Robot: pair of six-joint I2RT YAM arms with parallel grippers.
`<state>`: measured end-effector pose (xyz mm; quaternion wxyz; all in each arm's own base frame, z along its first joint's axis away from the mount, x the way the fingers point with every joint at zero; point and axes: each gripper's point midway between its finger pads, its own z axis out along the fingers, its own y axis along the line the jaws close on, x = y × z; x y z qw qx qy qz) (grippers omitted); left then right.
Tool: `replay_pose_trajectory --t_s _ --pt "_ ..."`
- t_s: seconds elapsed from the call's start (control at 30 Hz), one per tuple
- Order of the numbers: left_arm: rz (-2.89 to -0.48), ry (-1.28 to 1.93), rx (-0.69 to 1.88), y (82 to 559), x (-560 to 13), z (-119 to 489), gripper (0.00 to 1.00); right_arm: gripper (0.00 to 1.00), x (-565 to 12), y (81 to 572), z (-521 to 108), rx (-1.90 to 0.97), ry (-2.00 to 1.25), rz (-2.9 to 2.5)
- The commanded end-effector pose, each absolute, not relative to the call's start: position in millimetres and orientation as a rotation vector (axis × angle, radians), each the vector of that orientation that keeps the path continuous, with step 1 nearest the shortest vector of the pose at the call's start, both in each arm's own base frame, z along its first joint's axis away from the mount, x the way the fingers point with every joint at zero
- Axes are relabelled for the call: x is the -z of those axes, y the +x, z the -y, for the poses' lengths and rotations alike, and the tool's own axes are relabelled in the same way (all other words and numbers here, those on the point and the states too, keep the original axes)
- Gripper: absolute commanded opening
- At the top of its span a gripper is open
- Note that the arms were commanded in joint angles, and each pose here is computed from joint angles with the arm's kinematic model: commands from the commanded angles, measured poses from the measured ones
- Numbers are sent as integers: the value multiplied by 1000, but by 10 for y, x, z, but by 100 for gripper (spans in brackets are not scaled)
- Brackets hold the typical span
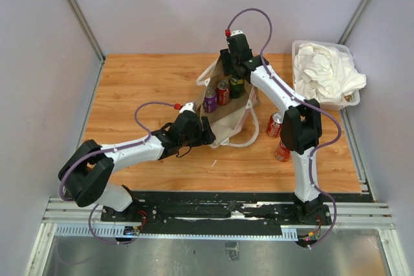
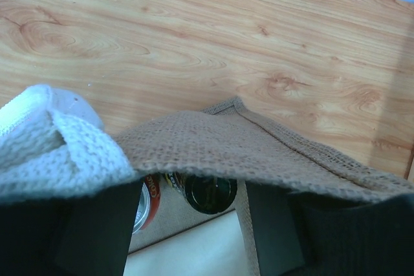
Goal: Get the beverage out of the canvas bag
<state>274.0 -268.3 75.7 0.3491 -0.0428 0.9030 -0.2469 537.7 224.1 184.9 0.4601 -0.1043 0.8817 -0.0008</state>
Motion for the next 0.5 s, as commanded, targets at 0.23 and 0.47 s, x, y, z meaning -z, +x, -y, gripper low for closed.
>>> replay_pose_trajectory --t_s 0.23,0.47 --pt "-2414 -75 575 2641 -518 2620 77 55 -1676 5529 -2016 60 -210 -2176" --pt "-2429 -77 584 2601 -474 2615 77 39 -1606 5520 -2012 59 -245 -2191"
